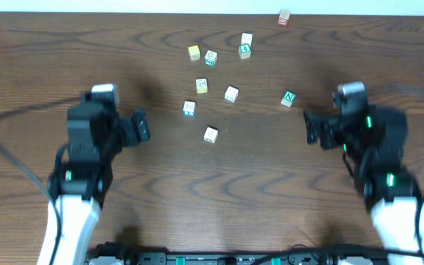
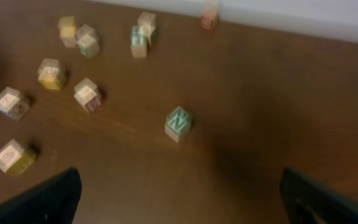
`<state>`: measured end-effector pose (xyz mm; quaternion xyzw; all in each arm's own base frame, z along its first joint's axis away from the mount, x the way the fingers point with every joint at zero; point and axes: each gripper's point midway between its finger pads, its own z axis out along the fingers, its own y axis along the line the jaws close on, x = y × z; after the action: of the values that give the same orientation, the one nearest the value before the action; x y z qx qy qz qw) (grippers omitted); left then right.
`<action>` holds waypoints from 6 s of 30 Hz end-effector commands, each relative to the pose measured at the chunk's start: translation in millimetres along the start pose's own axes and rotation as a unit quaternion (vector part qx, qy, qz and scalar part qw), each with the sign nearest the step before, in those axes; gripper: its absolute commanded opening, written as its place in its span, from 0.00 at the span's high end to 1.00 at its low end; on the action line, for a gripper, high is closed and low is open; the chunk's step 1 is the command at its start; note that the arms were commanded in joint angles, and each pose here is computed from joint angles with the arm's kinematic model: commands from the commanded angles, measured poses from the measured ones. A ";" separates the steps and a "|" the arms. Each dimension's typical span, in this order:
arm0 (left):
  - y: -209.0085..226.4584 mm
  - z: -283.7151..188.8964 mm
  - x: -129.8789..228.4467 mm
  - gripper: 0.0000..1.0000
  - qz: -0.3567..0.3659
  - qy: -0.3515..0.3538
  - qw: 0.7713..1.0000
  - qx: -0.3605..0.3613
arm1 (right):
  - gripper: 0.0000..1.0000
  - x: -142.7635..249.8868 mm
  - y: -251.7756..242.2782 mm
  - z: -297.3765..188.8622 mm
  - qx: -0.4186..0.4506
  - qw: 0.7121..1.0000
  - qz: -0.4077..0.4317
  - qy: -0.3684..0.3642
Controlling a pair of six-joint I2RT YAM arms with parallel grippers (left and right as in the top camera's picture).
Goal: Lift 3 blocks
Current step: 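Raise both grippers and move them forward over the scattered blocks, then lower the right gripper and grasp the green N block, then lower the left gripper and grasp the red-lettered X block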
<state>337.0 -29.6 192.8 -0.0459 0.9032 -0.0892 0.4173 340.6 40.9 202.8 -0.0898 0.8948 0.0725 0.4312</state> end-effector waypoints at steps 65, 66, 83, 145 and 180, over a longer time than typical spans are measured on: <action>-10.9 102.5 59.4 0.05 -0.023 0.177 0.982 0.056 | 0.37 64.6 -10.8 209.9 0.115 0.919 0.333 0.179; -10.9 102.6 59.1 0.06 -0.023 0.176 0.982 0.056 | 0.37 66.8 -11.0 210.5 0.116 0.918 0.333 0.182; -39.1 108.2 50.1 0.05 0.077 0.154 0.985 0.029 | 0.89 76.6 17.4 210.3 0.042 0.921 0.316 0.226; -74.3 206.3 105.5 0.58 0.116 0.183 0.976 0.012 | 0.81 137.6 142.5 138.9 -0.022 0.933 0.119 0.338; -97.3 135.6 139.9 0.89 0.078 0.294 0.951 0.047 | 0.69 130.4 174.8 140.5 -0.084 0.937 0.100 0.323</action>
<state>362.7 -151.4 24.4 0.0643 0.9812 -0.0965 0.1543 335.4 220.0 22.0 -0.0354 0.9817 0.1566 0.1022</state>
